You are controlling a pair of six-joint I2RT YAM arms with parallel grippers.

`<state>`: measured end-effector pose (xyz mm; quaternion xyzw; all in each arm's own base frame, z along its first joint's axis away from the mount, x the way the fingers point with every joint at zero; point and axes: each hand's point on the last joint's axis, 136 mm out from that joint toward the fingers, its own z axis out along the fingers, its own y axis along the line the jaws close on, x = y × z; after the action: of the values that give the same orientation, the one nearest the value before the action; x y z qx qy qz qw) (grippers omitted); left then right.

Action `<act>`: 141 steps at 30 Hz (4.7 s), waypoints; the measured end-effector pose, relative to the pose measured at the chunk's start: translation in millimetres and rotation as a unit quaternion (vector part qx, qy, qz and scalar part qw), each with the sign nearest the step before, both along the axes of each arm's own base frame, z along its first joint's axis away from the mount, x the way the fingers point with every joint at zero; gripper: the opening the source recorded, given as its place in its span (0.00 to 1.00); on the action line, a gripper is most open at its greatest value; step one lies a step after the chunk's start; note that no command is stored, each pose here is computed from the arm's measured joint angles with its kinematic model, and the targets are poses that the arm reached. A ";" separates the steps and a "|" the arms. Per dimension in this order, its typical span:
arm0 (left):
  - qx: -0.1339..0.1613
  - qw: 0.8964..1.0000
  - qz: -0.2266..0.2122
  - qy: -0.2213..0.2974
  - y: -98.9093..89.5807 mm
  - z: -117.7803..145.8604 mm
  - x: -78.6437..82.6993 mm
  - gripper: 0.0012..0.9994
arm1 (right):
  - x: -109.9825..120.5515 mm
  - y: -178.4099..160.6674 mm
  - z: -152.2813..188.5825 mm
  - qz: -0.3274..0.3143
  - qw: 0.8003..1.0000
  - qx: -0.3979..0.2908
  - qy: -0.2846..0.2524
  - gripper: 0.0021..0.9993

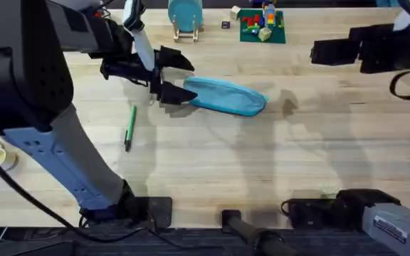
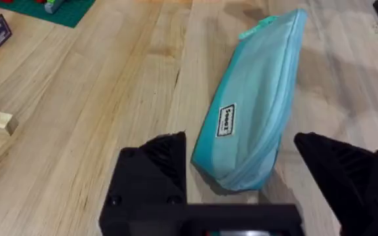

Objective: Unzip the bag, pick up the pens from the table one at a time and place them inside, then zip the bag closed.

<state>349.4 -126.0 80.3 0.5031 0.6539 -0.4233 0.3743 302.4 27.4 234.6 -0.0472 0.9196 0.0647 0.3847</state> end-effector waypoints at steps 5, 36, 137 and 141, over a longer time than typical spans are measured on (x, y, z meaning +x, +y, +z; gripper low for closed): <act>0.000 1.000 0.000 -0.002 0.0 0.2 0.5 0.90 | -0.1 0.0 -0.1 0.001 1.000 -0.001 0.000 1.00; -0.016 1.000 -0.002 -0.014 -3.5 5.4 2.8 0.04 | -0.4 0.0 -0.4 0.001 1.000 -0.001 0.001 1.00; -0.011 1.000 -0.002 -0.022 -3.1 4.0 5.1 0.04 | 18.2 88.4 -161.8 0.468 0.877 0.048 0.093 0.98; -0.011 1.000 -0.002 -0.022 -3.1 4.0 5.1 0.04 | 19.3 88.5 -161.7 0.468 0.878 0.047 0.091 0.98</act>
<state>354.4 -129.1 84.3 0.5099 0.6392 -0.4202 0.3935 321.6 115.8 72.9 -0.4483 0.8167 0.2845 0.2261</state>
